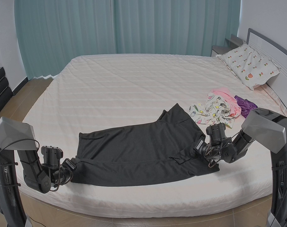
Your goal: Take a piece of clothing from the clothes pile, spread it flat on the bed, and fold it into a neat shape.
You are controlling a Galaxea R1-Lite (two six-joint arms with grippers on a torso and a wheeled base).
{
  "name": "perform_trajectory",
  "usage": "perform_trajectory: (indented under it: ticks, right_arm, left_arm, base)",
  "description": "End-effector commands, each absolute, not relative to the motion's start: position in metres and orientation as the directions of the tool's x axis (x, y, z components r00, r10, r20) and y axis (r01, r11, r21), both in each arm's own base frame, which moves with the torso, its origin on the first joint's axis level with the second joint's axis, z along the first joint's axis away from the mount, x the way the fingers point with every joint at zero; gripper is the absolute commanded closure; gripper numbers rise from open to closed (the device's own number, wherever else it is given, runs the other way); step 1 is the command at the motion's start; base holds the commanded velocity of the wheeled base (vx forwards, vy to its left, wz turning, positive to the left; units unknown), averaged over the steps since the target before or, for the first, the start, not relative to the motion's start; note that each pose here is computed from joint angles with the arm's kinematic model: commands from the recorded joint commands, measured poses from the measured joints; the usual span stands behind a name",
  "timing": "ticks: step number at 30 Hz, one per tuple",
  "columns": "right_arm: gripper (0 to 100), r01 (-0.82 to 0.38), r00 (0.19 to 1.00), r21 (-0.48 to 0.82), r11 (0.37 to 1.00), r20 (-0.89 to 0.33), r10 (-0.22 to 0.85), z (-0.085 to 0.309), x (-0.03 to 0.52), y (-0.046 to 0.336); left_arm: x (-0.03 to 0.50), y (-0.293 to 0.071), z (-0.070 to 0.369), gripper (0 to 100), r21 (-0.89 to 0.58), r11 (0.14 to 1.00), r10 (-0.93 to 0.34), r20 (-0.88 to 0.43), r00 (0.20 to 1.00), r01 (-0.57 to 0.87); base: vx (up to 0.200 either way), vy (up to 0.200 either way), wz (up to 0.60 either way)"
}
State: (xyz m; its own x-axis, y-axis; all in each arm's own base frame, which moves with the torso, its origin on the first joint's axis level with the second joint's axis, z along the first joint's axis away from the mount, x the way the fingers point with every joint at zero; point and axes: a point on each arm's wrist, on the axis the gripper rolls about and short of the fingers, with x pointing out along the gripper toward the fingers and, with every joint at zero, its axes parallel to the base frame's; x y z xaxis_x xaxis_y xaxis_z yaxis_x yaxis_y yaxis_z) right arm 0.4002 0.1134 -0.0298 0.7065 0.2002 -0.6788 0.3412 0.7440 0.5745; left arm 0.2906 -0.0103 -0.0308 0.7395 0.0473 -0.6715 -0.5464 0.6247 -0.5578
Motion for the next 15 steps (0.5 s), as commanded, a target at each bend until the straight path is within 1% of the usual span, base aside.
perform_trajectory:
  ticks: [1, 3, 4, 11, 12, 15]
  right_arm:
    - [100, 0.328, 0.72, 0.588, 0.74, -0.662, 0.207, -0.013, 0.394, 0.112]
    - [100, 0.326, 0.723, 0.591, 0.738, -0.659, 0.209, -0.009, 0.392, 0.112]
    - [100, 0.315, 0.734, 0.601, 0.735, -0.645, 0.212, 0.001, 0.39, 0.111]
    - [100, 0.291, 0.748, 0.616, 0.732, -0.624, 0.227, 0.027, 0.378, 0.112]
    - [100, 0.288, 0.749, 0.618, 0.732, -0.621, 0.229, 0.038, 0.375, 0.111]
    - [100, 0.285, 0.751, 0.62, 0.731, -0.619, 0.232, 0.052, 0.37, 0.111]
  left_arm:
    - [0.29, -0.01, -0.031, 0, -0.557, 0.624, 0.048, -0.673, 0.738, -0.548]
    - [0.29, -0.01, -0.031, 0, -0.557, 0.624, 0.048, -0.673, 0.738, -0.548]
    - [0.29, -0.01, -0.031, 0, -0.557, 0.624, 0.048, -0.673, 0.738, -0.548]
    - [0.29, -0.01, -0.031, 0, -0.557, 0.624, 0.048, -0.673, 0.738, -0.548]
    - [0.29, -0.01, -0.031, 0, -0.557, 0.624, 0.048, -0.673, 0.738, -0.548]
    - [0.29, -0.01, -0.031, 0, -0.557, 0.624, 0.048, -0.673, 0.738, -0.548]
  base:
    - [0.0, 0.0, 0.0]
    - [0.0, 0.0, 0.0]
    - [0.0, 0.0, 0.0]
    - [0.0, 0.0, 0.0]
    - [0.0, 0.0, 0.0]
    - [0.0, 0.0, 0.0]
